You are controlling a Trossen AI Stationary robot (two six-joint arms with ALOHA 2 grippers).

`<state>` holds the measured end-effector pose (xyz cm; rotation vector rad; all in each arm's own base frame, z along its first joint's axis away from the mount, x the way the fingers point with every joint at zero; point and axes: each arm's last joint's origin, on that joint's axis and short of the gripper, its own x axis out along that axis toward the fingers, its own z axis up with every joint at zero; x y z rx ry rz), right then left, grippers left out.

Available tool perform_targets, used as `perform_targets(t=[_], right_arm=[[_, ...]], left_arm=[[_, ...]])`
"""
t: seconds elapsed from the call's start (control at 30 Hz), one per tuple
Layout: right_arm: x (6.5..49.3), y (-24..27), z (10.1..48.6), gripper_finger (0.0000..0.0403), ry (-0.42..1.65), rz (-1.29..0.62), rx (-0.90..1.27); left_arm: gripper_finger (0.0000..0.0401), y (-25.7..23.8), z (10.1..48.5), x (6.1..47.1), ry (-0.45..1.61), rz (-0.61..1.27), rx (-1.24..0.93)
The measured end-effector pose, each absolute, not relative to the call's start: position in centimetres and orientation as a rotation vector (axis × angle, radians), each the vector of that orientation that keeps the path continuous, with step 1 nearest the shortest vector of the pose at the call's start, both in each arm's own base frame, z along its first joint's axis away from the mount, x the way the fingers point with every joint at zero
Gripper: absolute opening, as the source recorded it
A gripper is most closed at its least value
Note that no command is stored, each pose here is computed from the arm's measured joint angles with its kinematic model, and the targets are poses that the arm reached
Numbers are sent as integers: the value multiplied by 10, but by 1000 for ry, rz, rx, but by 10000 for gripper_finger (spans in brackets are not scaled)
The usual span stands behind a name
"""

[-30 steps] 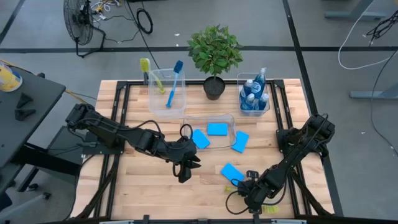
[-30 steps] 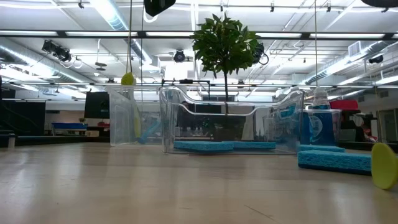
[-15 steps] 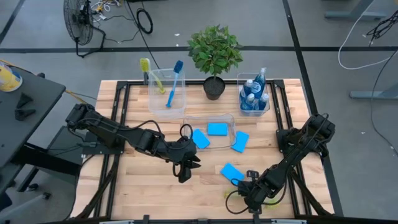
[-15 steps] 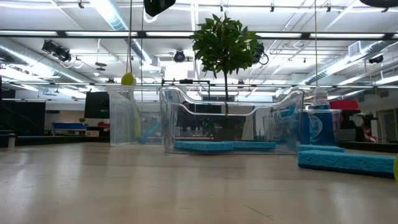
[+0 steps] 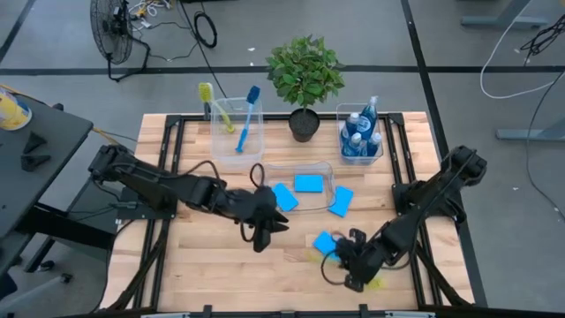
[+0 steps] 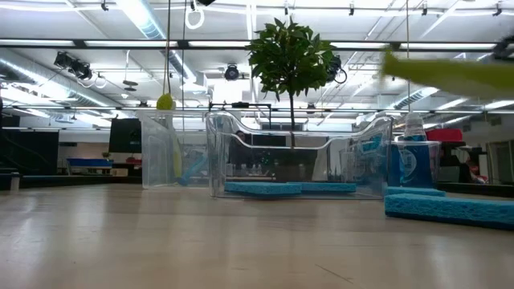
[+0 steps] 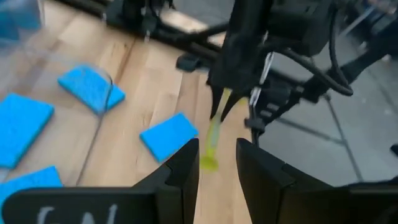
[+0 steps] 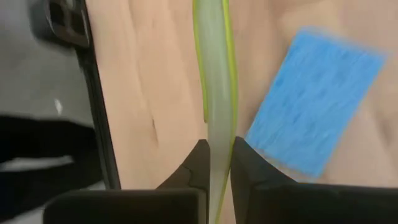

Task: Pick & Place Kitchen Sink Supplies
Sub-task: Put the green dishwashing brush into the white bin

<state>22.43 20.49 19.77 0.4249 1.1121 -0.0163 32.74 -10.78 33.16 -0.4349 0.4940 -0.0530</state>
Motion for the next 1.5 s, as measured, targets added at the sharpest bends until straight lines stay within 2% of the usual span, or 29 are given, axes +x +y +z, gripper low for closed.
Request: perform_targets(t=[0.17, 0.33, 0.5, 0.73, 1.1, 1.27, 1.5], right_arm=[[232, 179, 227, 22, 1000, -44, 514], [237, 155, 255, 22, 875, -42, 616], [238, 133, 273, 22, 788, -36, 619], [246, 101, 289, 22, 688, -47, 570], [258, 55, 292, 23, 678, -2, 430], [261, 34, 292, 23, 657, -27, 266], [263, 2, 293, 24, 645, -218, -80]], left_arm=[[110, -95, 360, 318, 341, -76, -441], [110, -84, 398, 307, 67, -95, -319], [110, -65, 422, 292, -58, -53, -236], [110, -45, 437, 277, -118, -2, -209], [110, -19, 437, 276, -104, 97, -158], [110, -11, 432, 277, -60, 126, -151], [110, 4, 425, 277, 12, 185, -140]])
